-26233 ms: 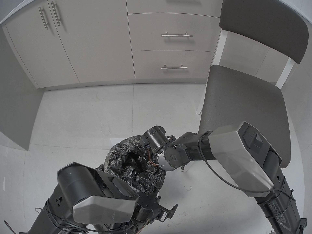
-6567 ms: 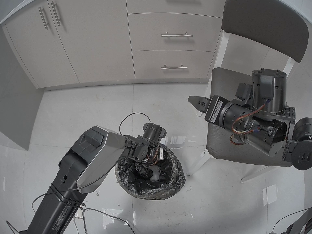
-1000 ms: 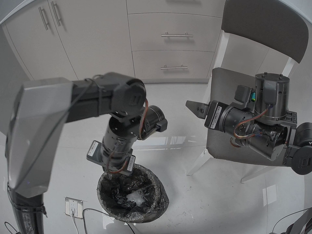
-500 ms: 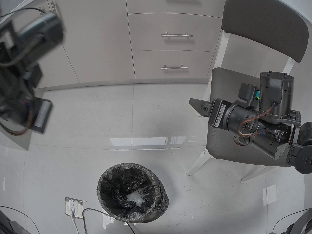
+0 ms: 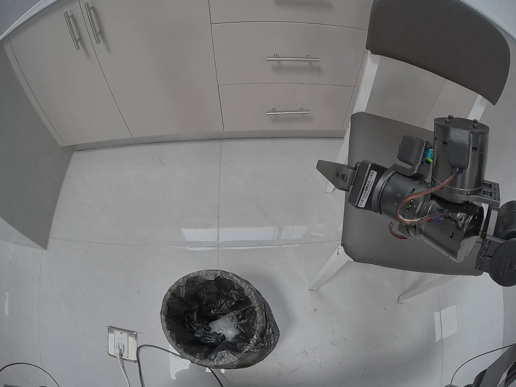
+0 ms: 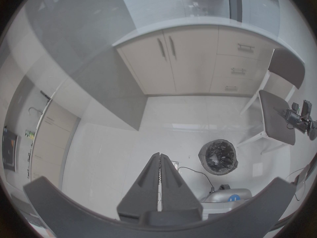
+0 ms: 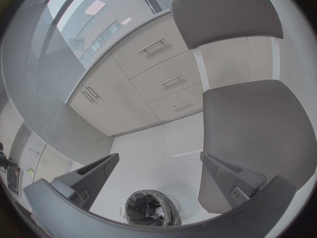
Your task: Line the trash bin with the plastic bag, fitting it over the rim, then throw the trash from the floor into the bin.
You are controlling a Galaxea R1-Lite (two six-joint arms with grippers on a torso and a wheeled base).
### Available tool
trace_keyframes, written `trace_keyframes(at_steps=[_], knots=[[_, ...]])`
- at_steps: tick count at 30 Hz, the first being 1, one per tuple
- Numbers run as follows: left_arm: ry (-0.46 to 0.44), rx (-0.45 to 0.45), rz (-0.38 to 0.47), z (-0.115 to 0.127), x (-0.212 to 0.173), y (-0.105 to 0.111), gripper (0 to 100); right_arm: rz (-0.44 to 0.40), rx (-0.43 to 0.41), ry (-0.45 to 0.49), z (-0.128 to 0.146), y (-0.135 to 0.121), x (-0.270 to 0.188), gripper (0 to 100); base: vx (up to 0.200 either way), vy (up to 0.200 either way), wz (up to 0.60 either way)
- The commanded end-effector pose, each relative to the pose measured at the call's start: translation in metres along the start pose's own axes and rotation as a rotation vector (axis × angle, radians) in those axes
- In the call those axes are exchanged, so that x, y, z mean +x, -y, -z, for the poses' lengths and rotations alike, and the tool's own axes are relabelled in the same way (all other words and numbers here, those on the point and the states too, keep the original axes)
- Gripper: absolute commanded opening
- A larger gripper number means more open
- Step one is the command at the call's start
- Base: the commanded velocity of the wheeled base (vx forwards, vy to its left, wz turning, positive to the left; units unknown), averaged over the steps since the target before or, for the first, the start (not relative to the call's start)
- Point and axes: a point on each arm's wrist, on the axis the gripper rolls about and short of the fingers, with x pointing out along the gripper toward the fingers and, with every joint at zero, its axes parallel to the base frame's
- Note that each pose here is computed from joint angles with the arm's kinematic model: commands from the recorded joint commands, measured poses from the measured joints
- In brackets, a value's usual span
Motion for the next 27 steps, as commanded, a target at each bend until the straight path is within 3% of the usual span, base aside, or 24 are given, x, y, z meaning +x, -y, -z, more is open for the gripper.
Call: trace_keyframes(at_steps=[1, 4, 6, 10, 15, 16, 17, 19, 20, 23, 27], knots=[[0.325, -0.154, -0.164, 0.217, -0.059, -0.012, 0, 0.005, 0.008, 0.028, -0.007, 0.001, -0.008, 100, 0.000, 0.000, 0.00], [0.412, -0.168, -0.117, 0.240, -0.043, -0.002, 0, -0.017, 0.027, 0.082, -0.023, 0.002, -0.028, 100, 0.000, 0.000, 0.00], [0.424, -0.169, -0.105, 0.243, -0.033, 0.000, 0, -0.021, 0.031, 0.105, -0.030, 0.004, -0.036, 100, 0.000, 0.000, 0.00], [0.426, -0.271, -0.062, 0.230, -0.009, 0.007, 0, 0.032, -0.038, 0.223, -0.058, 0.029, -0.074, 100, 0.000, 0.000, 0.00], [0.454, -0.267, -0.052, 0.210, 0.058, 0.028, 0, 0.141, -0.139, 0.439, -0.090, 0.062, -0.147, 100, 0.000, 0.000, 0.00], [0.454, -0.264, -0.052, 0.210, 0.061, 0.029, 0, 0.143, -0.142, 0.446, -0.091, 0.063, -0.150, 100, 0.000, 0.000, 0.00], [0.487, -0.212, -0.050, 0.208, 0.087, 0.038, 0, 0.181, -0.175, 0.514, -0.094, 0.072, -0.183, 100, 0.000, 0.000, 0.00], [0.515, -0.169, -0.044, 0.209, 0.104, 0.043, 0, 0.210, -0.201, 0.547, -0.092, 0.077, -0.206, 100, 0.000, 0.000, 0.00], [0.571, -0.100, -0.015, 0.213, 0.129, 0.052, 0, 0.241, -0.256, 0.584, -0.085, 0.083, -0.249, 100, 0.000, 0.000, 0.00], [0.605, -0.021, 0.030, 0.226, 0.155, 0.061, 0, 0.268, -0.318, 0.589, -0.067, 0.092, -0.299, 100, 0.000, 0.000, 0.00], [0.608, -0.004, 0.081, 0.226, 0.155, 0.063, 0, 0.359, -0.337, 0.569, -0.039, 0.099, -0.337, 100, 0.000, 0.000, 0.00]])
